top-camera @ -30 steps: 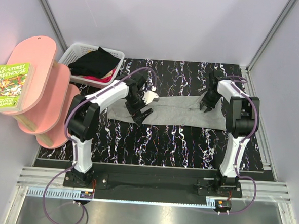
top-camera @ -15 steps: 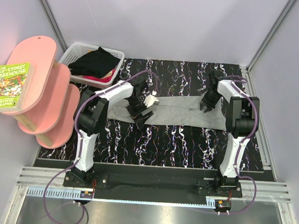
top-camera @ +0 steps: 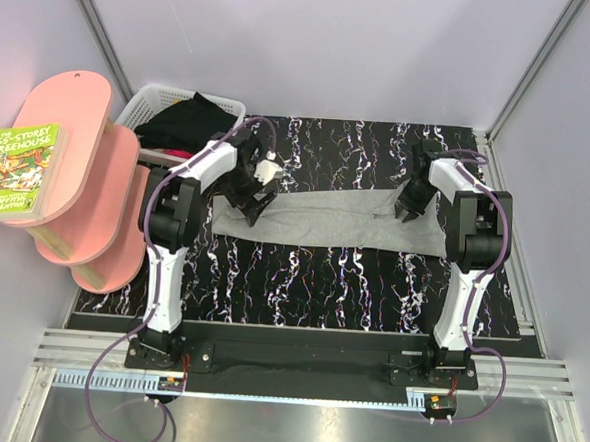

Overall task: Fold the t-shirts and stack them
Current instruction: Fold the other side of the tshirt into a rectangle

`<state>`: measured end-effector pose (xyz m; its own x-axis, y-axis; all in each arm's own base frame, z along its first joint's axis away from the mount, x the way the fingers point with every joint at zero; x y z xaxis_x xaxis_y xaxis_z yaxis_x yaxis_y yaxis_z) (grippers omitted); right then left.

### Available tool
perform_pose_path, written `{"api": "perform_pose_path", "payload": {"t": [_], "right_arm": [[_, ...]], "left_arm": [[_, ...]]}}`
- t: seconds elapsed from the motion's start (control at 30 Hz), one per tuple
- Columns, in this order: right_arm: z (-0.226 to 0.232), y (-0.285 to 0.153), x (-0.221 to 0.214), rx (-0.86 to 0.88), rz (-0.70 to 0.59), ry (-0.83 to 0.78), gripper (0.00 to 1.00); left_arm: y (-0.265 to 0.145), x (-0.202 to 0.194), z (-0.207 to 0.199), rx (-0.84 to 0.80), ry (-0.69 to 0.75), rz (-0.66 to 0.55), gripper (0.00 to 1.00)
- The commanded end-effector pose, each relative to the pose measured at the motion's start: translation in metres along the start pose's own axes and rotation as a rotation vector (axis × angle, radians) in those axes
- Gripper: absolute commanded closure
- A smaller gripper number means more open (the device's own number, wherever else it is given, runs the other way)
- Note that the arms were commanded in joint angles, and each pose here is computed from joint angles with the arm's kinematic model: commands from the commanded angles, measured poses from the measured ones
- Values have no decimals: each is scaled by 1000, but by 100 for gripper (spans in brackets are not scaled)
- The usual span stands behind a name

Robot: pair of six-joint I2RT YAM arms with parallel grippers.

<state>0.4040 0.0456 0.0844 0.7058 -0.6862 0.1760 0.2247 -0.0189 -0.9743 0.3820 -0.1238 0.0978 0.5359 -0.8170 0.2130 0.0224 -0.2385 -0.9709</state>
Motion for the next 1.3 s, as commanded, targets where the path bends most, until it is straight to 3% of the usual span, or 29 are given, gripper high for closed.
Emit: {"api": "perform_pose_path", "payload": {"t": [0.0,0.57,0.6,0.63,0.73,0.9,0.93,1.07,1.17,1.27], "right_arm": [[-4,-2,1,-10,-31,-16,68],[-10,2,-1,-22,-41,-15,70],[-10,1,-1,-21,-42,-15,70],[-10,1,-1,-24,-43,-15,70],[-9,0,0,-21,-46,-12,70],[-10,-1,0,-19,-49,-10,70],[-10,-1,0,-19,-47,-10,70],[-10,-1,0,-19,-49,-10,71],[-9,-1,0,-17,-50,-11,71],[-10,-2,1,-20,-52,-10,71]], "left_arm": [[-19,1,26,129,-14,-5,1],[-46,-30,15,220,-21,-44,2],[-49,-31,13,220,-19,-51,4],[-49,-31,12,215,-15,-56,13],[-49,-31,9,199,-8,-68,26],[-42,-34,10,188,-13,-46,33],[-40,-33,10,186,-13,-46,42],[-35,-32,13,178,-19,-40,55],[-32,-31,15,178,-21,-35,61],[-32,-32,15,180,-22,-31,59]]}}
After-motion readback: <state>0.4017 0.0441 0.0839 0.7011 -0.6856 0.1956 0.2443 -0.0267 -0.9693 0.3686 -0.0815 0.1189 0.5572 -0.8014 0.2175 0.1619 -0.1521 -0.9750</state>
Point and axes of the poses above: each gripper's point midway between its finger pads, its own y axis out along the fingers, its own z axis along the line the jaws close on, x = y × z, the point moved 7 cm from there along -y, back along the fingers, and after that the axes turned 10 degrees about y, right-handed, at the moved point
